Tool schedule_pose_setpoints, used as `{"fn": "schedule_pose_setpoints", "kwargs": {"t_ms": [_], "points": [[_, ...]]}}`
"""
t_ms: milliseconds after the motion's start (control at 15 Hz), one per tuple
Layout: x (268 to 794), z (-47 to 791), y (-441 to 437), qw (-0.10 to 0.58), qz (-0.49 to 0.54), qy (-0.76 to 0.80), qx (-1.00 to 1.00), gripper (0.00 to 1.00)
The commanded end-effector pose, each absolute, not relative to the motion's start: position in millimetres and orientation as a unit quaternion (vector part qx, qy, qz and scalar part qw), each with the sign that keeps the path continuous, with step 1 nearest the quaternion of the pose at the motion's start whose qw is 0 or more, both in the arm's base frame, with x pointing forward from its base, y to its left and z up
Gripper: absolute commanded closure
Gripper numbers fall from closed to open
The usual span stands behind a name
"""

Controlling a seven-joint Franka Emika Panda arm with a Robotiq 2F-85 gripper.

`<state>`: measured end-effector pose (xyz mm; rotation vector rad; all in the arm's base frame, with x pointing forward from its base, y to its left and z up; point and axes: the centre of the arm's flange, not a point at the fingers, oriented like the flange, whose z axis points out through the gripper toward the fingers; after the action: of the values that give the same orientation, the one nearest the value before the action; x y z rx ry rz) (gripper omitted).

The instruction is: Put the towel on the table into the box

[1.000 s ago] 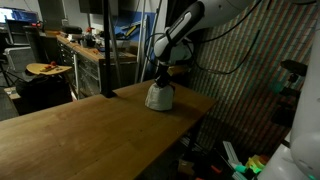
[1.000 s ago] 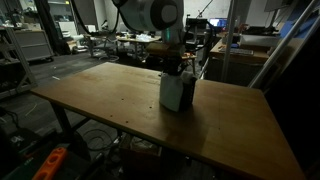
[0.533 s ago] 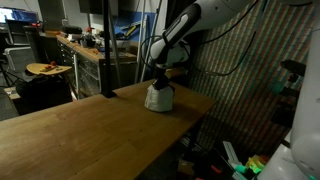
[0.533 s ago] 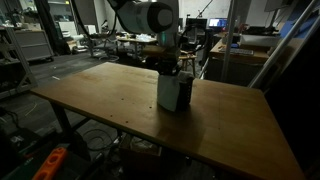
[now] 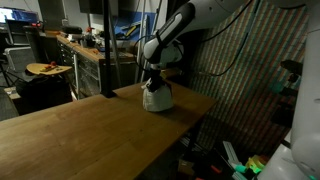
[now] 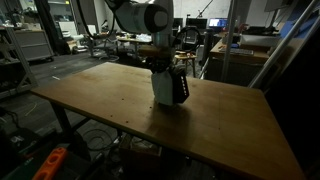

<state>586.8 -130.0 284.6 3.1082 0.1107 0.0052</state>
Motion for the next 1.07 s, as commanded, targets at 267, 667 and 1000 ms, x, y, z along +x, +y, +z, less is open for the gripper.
{"fn": "schedule_pose_setpoints", "kwargs": {"t_ms": [267, 667, 1000], "points": [[597.1, 279.8, -149.7, -0.008, -0.018, 0.032, 0.999, 0.98], [594.3, 291.8, -165.1, -0.014, -0.009, 0.012, 1.0, 0.98], [588.2, 308.7, -173.0, -0.003, 0.005, 0.001, 1.0, 0.97]]}}
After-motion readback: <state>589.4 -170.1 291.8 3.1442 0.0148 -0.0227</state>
